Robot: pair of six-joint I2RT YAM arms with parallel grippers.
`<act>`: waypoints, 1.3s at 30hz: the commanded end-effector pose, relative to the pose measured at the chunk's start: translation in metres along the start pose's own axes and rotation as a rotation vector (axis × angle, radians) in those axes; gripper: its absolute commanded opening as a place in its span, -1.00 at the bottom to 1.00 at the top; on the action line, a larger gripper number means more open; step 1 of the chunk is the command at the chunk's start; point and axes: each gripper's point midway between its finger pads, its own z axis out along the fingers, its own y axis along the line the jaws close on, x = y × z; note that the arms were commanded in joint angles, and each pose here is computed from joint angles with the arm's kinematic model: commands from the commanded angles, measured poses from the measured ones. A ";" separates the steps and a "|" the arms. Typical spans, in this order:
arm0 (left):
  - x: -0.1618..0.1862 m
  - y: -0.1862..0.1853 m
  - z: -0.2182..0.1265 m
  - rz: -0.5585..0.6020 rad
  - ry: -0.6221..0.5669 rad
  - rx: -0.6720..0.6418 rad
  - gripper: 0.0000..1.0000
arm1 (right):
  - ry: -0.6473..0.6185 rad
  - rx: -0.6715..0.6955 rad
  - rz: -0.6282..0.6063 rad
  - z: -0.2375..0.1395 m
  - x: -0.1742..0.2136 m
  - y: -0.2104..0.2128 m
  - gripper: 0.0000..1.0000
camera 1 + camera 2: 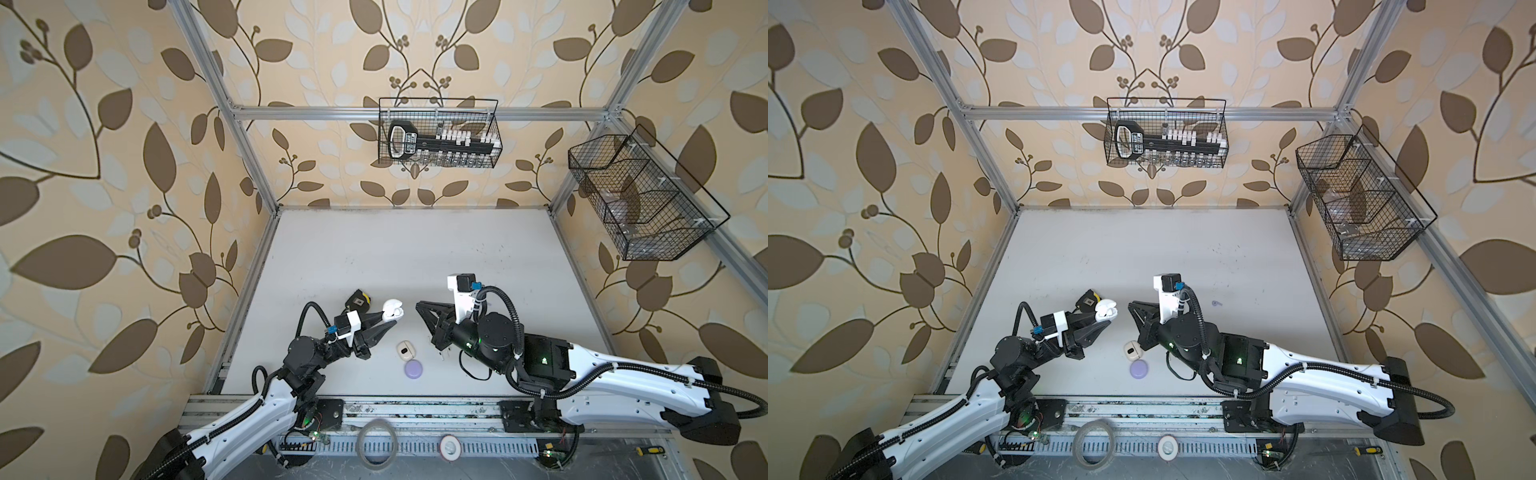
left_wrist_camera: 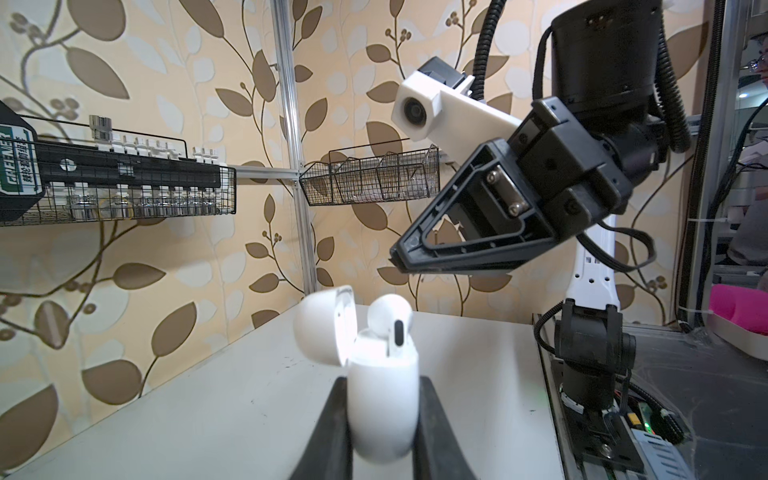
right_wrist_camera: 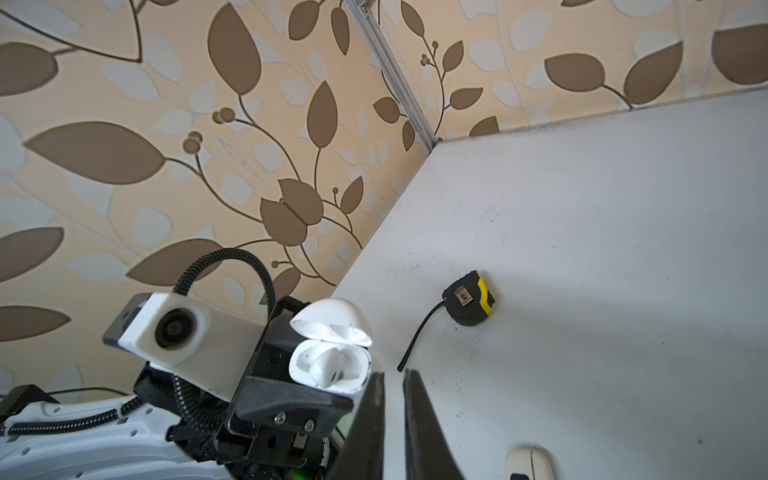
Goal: Insert the wireless bluetooth earbuds into the charging case
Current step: 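Lower the earbud into the case held by the left gripper, then open the right gripper and draw it back from the case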
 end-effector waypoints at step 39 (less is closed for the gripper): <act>-0.010 0.012 0.006 -0.033 -0.040 -0.054 -1.00 | 0.052 0.137 -0.184 -0.027 -0.013 -0.013 -0.51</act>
